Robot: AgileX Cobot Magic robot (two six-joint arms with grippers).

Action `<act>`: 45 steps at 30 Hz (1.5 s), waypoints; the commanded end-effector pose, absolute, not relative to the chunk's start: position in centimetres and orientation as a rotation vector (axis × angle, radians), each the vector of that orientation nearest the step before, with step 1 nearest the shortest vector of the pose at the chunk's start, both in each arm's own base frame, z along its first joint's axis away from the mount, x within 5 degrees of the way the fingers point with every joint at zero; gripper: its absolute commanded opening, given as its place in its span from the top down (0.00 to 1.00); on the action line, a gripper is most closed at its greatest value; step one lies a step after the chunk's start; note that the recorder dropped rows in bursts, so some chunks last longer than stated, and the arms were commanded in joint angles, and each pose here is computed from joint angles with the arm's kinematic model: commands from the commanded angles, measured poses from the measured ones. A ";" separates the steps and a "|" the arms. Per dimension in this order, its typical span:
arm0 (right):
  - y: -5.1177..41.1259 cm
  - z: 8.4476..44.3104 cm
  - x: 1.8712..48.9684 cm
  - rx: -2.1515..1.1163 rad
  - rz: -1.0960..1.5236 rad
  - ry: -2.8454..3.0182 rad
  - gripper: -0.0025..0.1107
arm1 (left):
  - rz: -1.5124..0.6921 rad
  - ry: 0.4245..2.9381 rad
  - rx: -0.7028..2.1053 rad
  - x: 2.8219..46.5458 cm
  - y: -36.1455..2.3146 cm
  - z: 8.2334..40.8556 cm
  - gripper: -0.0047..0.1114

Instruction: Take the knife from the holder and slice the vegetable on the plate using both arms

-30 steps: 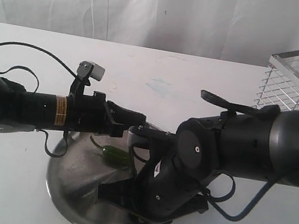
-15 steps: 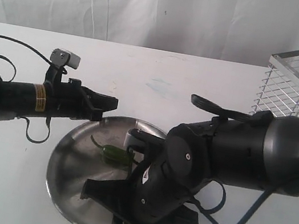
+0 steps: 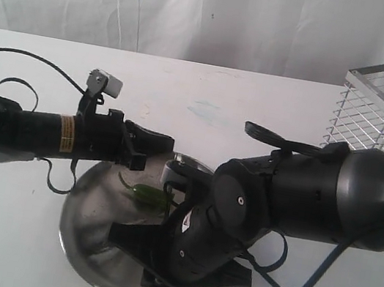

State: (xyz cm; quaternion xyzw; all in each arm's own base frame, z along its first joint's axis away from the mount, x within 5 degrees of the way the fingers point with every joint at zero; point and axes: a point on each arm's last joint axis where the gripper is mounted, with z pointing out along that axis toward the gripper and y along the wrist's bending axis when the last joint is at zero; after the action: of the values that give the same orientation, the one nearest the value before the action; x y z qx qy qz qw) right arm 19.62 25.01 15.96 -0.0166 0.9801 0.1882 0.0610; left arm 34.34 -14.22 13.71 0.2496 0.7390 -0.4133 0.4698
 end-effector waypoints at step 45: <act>25.2 16.1 19.8 -0.071 0.573 2.938 0.98 | -0.919 2.348 0.564 34.5 -14.4 7.6 0.96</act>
State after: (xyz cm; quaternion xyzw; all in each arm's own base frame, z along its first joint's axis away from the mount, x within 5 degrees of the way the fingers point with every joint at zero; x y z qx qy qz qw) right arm 19.51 25.18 15.99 -0.0098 0.9793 0.1936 0.0586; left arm 35.01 -15.25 9.93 0.2119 0.8311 -0.4040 0.3181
